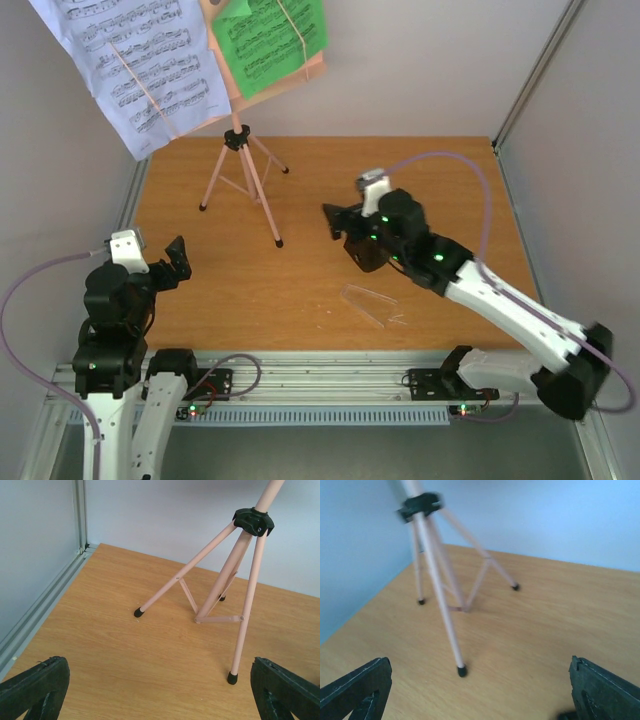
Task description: Pack up the instrument practice props
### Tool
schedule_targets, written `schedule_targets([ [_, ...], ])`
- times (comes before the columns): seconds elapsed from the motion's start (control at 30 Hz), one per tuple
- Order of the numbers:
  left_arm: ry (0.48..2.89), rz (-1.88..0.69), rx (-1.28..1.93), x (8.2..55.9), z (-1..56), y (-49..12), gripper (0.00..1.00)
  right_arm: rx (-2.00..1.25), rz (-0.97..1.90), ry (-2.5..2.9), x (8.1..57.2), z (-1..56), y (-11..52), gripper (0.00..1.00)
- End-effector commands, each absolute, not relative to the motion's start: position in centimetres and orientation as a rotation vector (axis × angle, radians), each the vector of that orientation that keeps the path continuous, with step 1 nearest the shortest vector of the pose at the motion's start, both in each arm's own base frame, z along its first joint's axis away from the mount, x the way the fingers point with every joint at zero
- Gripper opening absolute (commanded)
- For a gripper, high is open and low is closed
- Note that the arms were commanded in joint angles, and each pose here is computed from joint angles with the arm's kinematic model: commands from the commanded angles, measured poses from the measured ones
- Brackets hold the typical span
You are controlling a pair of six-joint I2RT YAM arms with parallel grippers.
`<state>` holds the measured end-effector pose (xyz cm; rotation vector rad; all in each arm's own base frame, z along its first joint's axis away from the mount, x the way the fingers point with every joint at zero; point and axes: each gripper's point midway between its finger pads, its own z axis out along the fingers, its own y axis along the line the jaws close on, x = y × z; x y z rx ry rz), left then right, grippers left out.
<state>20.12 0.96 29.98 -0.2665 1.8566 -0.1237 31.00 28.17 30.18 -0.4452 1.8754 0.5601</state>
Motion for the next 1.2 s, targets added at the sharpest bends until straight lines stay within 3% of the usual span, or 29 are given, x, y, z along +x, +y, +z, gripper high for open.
schedule_targets([
  [0.0,1.831,-0.128,-0.254,20.7,30.6,0.9,0.99,-0.036,0.311,2.234,28.5,24.1,17.7,0.98],
  [0.17,1.841,-0.134,-0.251,20.9,30.4,0.8,0.99,0.184,0.281,2.333,28.4,21.8,13.9,0.97],
  [0.4,1.843,-0.135,-0.253,20.7,30.3,0.8,1.00,0.298,0.293,2.398,30.8,20.3,15.4,0.92],
  [0.73,1.837,-0.144,-0.248,20.7,30.4,0.6,0.99,0.327,0.358,2.360,33.4,20.7,17.5,0.88],
  [1.17,1.842,-0.144,-0.249,20.8,30.2,0.6,0.99,0.293,0.121,2.344,35.9,20.2,17.3,0.78],
])
